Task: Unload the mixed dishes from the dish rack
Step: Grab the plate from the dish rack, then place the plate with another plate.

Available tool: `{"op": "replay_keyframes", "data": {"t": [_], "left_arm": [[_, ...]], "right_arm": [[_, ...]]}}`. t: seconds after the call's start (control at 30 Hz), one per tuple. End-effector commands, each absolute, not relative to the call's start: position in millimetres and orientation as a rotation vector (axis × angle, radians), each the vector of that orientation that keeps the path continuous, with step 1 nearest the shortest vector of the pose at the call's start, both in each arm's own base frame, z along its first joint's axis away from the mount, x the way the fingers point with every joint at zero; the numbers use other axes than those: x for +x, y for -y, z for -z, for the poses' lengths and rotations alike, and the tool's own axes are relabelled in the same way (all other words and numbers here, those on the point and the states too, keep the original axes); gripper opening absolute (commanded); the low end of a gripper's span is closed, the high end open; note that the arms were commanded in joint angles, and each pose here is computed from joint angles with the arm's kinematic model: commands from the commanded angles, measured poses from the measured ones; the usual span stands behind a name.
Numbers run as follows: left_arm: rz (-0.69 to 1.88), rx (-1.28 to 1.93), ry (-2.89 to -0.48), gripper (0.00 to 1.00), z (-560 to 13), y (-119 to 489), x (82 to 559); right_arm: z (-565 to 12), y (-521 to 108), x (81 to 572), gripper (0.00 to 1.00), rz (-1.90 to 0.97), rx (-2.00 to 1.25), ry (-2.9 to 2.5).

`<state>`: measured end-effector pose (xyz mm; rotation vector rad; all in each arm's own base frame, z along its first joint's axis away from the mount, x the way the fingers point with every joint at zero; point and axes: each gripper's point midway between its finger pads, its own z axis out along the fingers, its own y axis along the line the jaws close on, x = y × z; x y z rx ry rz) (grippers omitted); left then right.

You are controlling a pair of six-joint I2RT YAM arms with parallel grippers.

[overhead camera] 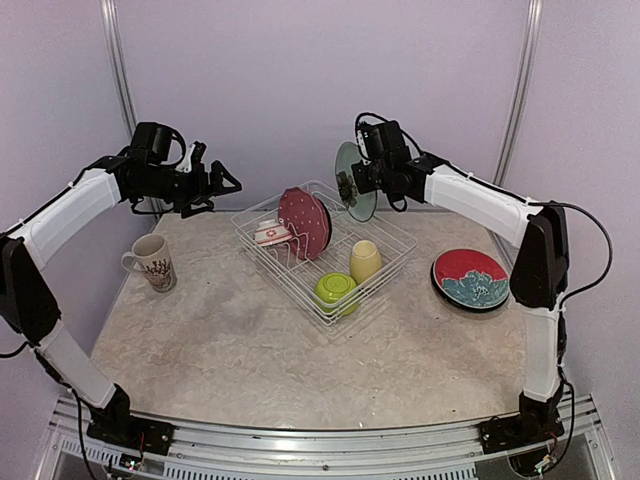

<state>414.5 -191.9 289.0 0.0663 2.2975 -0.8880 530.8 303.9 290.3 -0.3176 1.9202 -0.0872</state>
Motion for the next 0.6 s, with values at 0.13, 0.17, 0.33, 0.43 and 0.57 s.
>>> {"op": "replay_keyframes", "data": {"t": [0.13, 0.17, 0.33, 0.43, 0.57], "left_arm": [[0.862, 0.103, -2.285, 0.99, -295.2, 195.1, 415.6], [0.862, 0.104, -2.285, 0.99, -295.3, 195.2, 415.6], [0.868, 0.108, -2.289, 0.99, -294.2, 197.5, 415.0], [0.873, 0.112, -2.294, 0.99, -293.4, 199.4, 414.2], [0.872, 0.115, -2.292, 0.99, -294.4, 200.3, 413.6]], "right_arm": [[-384.2, -252.1, 501.4, 0.0, -0.198, -0.006, -1.743], [-385.7, -247.4, 496.4, 0.0, -0.253, 0.001, -1.734], [-387.9, -207.1, 465.2, 0.0, -0.369, 0.093, -1.657], [-387.8, -174.6, 448.0, 0.0, -0.405, 0.183, -1.623], [-378.8, -118.0, 422.5, 0.0, -0.399, 0.337, -1.573]]}}
